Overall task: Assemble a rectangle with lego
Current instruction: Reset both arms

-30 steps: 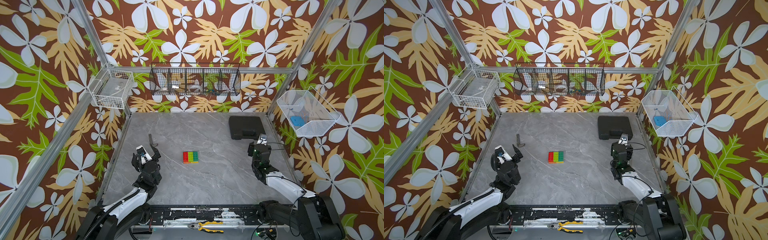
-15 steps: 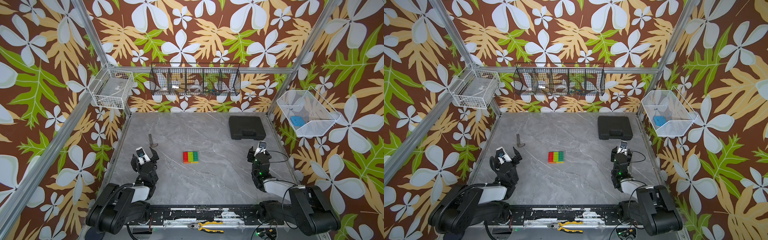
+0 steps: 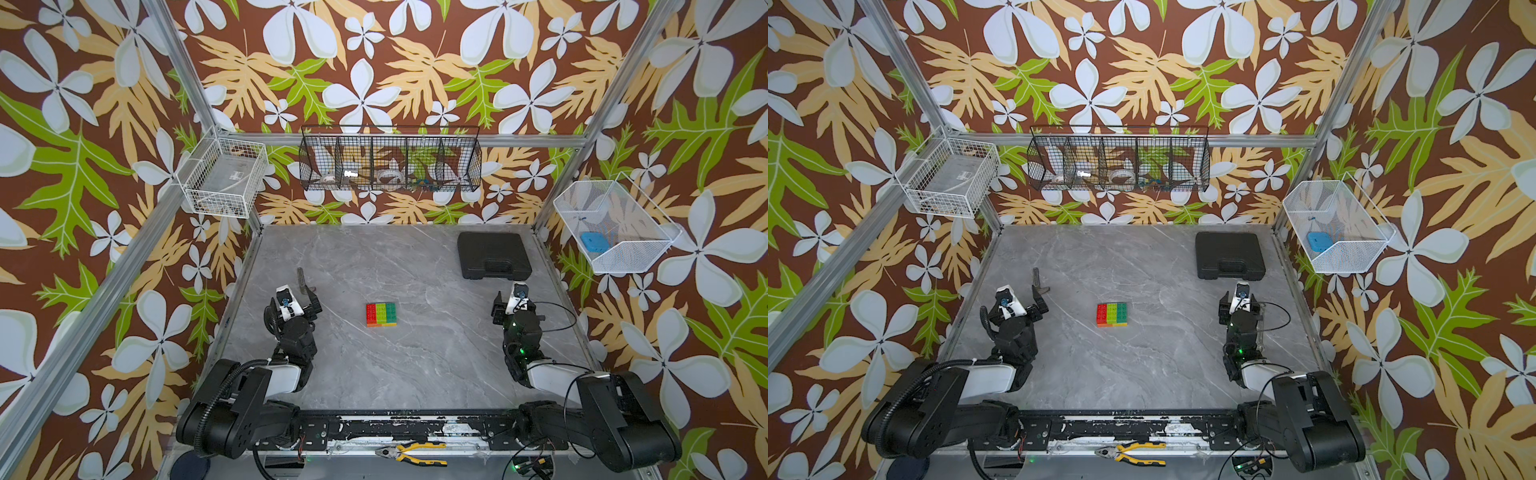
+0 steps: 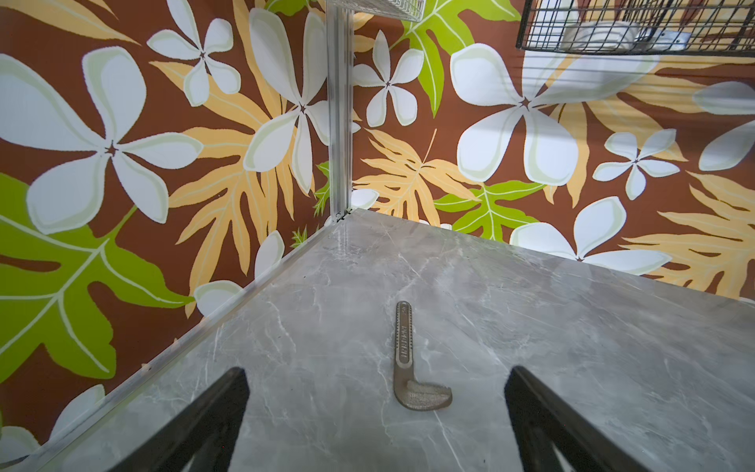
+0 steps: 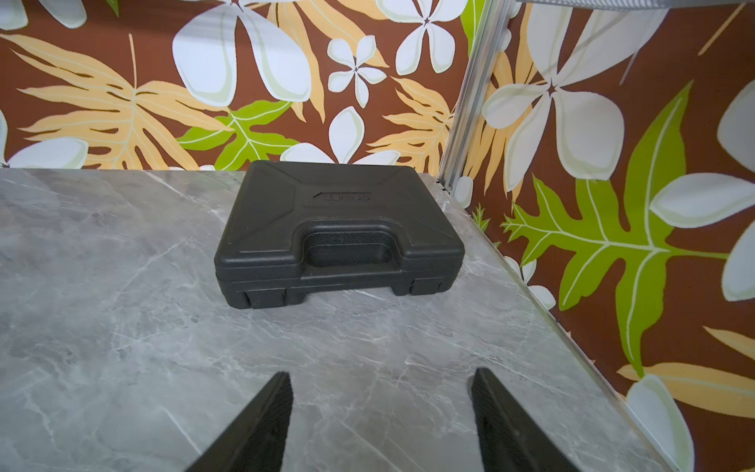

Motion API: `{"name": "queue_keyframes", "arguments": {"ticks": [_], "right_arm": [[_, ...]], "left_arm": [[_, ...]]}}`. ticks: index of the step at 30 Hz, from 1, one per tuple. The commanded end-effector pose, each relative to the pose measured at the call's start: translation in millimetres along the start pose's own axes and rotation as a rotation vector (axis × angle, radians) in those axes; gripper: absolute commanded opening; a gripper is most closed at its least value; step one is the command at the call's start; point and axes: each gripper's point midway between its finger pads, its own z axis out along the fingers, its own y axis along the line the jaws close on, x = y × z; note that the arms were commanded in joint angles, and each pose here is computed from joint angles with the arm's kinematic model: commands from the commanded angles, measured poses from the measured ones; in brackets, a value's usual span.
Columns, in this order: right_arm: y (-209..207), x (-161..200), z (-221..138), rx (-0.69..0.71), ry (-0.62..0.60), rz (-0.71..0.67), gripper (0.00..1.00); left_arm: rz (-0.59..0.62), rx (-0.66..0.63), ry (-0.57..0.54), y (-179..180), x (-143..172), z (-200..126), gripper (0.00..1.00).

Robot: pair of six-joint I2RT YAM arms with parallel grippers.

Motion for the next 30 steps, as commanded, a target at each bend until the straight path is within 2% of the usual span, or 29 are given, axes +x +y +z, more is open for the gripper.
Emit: {"name": "queue_keyframes", "arguments": {"ticks": [1, 4, 9, 16, 17, 18, 30], "right_arm": [[0, -11, -6, -0.011, -0.083, 0.002, 0.73], [-4, -2, -7, 0.011, -0.103, 0.013, 0.76], [0, 9, 12, 0.008, -0.031, 0.002, 0.79], [-6, 13, 22, 0.029, 0.005, 0.026, 0.81], [-6, 13, 23, 0.029, 0.009, 0.029, 0.84], [-6, 13, 23, 0.029, 0.008, 0.028, 0.99], [-7, 13, 23, 0.03, 0.008, 0.029, 0.99]], "left_arm": [[-0.018, 0.02, -0.001, -3, -2, 3, 1.0], [-0.018, 0.023, 0.01, -3, -1, 6, 1.0], [-0.021, 0.048, 0.067, -8, 5, 21, 1.0], [-0.023, 0.051, 0.067, -8, 6, 20, 1.0], [-0.022, 0.051, 0.067, -8, 6, 20, 1.0], [-0.023, 0.051, 0.066, -8, 5, 20, 1.0], [-0.026, 0.053, 0.064, -8, 5, 20, 1.0]]}}
